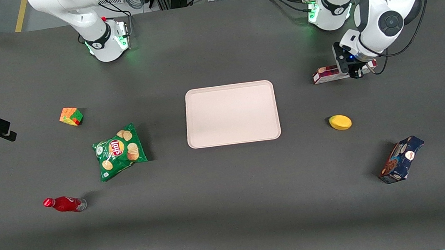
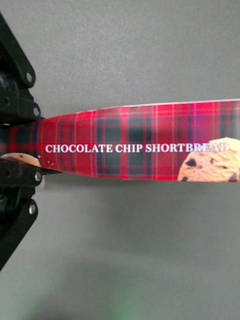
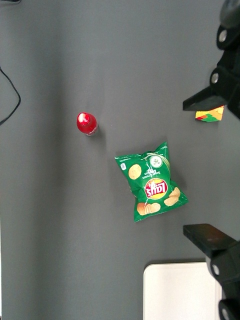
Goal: Place red cookie box on tray
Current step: 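Lift the cookie box and carry it over the pink tray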
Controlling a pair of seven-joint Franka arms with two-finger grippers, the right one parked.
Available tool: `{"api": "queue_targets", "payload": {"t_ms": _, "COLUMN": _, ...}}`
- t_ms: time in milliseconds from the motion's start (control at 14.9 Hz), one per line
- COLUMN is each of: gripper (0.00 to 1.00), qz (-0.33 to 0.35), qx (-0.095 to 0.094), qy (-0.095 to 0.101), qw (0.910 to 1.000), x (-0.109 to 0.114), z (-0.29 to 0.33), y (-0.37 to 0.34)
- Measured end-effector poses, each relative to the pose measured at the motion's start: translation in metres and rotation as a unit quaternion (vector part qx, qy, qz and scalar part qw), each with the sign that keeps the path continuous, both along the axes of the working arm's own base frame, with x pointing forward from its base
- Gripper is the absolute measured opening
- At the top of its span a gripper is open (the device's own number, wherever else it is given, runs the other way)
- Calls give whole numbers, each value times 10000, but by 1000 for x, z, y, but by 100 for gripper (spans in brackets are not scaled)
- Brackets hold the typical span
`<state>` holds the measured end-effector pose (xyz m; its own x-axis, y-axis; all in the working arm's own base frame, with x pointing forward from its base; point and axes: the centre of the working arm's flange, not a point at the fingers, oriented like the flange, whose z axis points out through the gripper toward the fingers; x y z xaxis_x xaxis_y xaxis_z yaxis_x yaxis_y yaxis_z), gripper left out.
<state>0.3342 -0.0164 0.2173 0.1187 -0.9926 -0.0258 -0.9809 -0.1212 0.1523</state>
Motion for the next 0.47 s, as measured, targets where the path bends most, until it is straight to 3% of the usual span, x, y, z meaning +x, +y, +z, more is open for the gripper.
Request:
{"api": "queue_targets", "payload": {"t_ms": 269, "gripper": 28, "qz": 377, "qx": -272, "qy": -36, "qw": 9989, "x": 11, "z": 27, "y": -6}}
{"api": "queue_targets", "payload": {"t_ms": 470, "gripper": 28, "qz": 713, "qx": -619, "qy": -14, "qw": 9955, "x": 34, "z": 65, "y": -16}}
